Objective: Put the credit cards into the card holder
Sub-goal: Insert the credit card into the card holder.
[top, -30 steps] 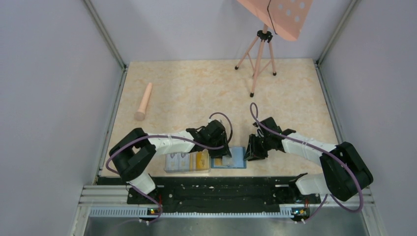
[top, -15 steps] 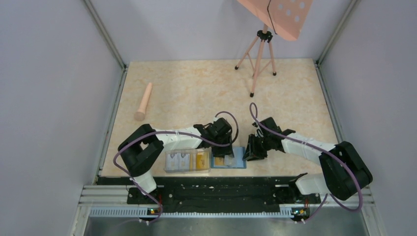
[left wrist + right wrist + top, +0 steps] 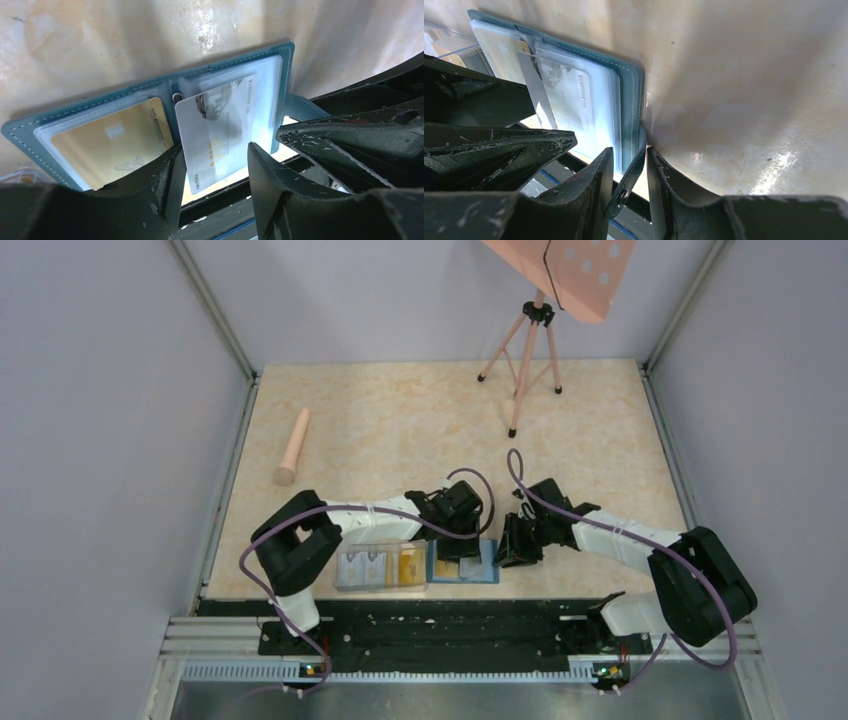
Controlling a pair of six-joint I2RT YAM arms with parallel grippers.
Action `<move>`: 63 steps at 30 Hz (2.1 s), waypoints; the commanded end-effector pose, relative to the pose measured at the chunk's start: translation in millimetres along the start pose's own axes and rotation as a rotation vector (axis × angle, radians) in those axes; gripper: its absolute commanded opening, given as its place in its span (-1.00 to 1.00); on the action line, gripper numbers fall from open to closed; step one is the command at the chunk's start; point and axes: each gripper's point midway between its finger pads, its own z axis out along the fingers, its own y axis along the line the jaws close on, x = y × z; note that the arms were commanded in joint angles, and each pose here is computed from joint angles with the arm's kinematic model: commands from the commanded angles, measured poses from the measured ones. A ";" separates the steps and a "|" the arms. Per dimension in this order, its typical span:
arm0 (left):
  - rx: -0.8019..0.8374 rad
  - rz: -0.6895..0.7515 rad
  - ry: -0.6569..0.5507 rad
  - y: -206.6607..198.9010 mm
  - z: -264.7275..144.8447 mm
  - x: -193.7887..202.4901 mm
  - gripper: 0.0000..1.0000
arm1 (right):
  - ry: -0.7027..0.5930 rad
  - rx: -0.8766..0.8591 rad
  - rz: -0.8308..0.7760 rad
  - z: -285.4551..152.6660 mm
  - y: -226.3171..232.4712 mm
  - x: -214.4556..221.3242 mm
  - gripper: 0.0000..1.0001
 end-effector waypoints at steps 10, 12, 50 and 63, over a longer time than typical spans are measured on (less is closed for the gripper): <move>-0.213 0.098 -0.012 22.5 -1.8 1.7 0.09 | 0.011 0.043 0.013 6.2 -14.5 5.9 -0.38; -0.191 0.100 -0.008 17.6 1.8 2.0 0.05 | 0.012 0.040 0.012 6.4 -13.7 5.7 -0.38; 0.048 0.113 -0.143 -20.5 -44.1 -16.1 0.15 | -0.153 0.092 -0.068 -52.7 7.0 -16.1 0.02; 0.084 -0.010 -0.105 25.1 -39.9 -17.3 -0.04 | -0.072 -0.007 -0.119 -15.3 37.9 -21.8 -1.00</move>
